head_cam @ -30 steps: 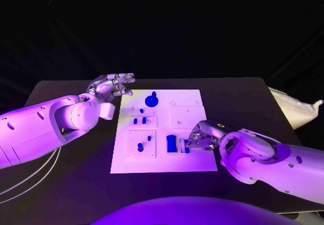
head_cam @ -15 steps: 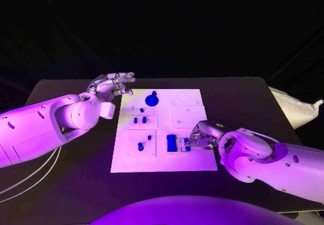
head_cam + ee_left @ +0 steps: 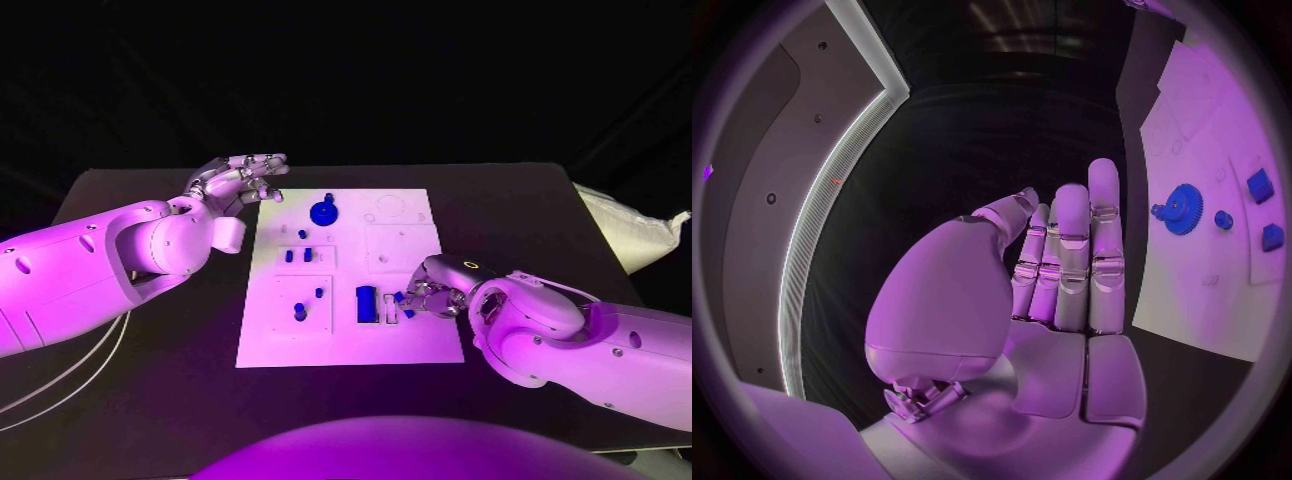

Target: Assemble the parts on the task board

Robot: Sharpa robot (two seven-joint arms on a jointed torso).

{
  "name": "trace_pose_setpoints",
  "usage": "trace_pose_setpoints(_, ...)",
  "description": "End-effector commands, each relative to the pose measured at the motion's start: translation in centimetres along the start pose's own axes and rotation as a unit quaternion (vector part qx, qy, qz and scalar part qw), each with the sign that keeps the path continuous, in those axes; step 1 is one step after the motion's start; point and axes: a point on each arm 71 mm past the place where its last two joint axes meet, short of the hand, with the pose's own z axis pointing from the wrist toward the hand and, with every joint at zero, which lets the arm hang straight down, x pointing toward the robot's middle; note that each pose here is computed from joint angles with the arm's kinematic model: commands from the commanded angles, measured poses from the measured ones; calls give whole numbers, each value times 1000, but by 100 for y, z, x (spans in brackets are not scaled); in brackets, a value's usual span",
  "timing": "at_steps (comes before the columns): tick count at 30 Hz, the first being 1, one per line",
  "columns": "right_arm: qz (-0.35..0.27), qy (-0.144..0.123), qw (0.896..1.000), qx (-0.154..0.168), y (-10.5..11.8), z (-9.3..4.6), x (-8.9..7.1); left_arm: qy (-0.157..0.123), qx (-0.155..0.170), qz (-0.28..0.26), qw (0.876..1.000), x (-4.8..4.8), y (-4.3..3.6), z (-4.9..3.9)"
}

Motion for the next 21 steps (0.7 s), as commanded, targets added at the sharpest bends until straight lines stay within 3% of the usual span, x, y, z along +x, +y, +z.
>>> trace_pose_setpoints(1,-24,7,1000,5,-35,-10,24,11,1,-2,1000,21,-1,1)
trace_pose_setpoints(13,-153,8,988,-23,30,-2,37,12,0,-2,1000,25,4,3)
trace_pose_setpoints(21,-193,20,981,-29,63,-1,62,12,0,-2,1000,24,5,2)
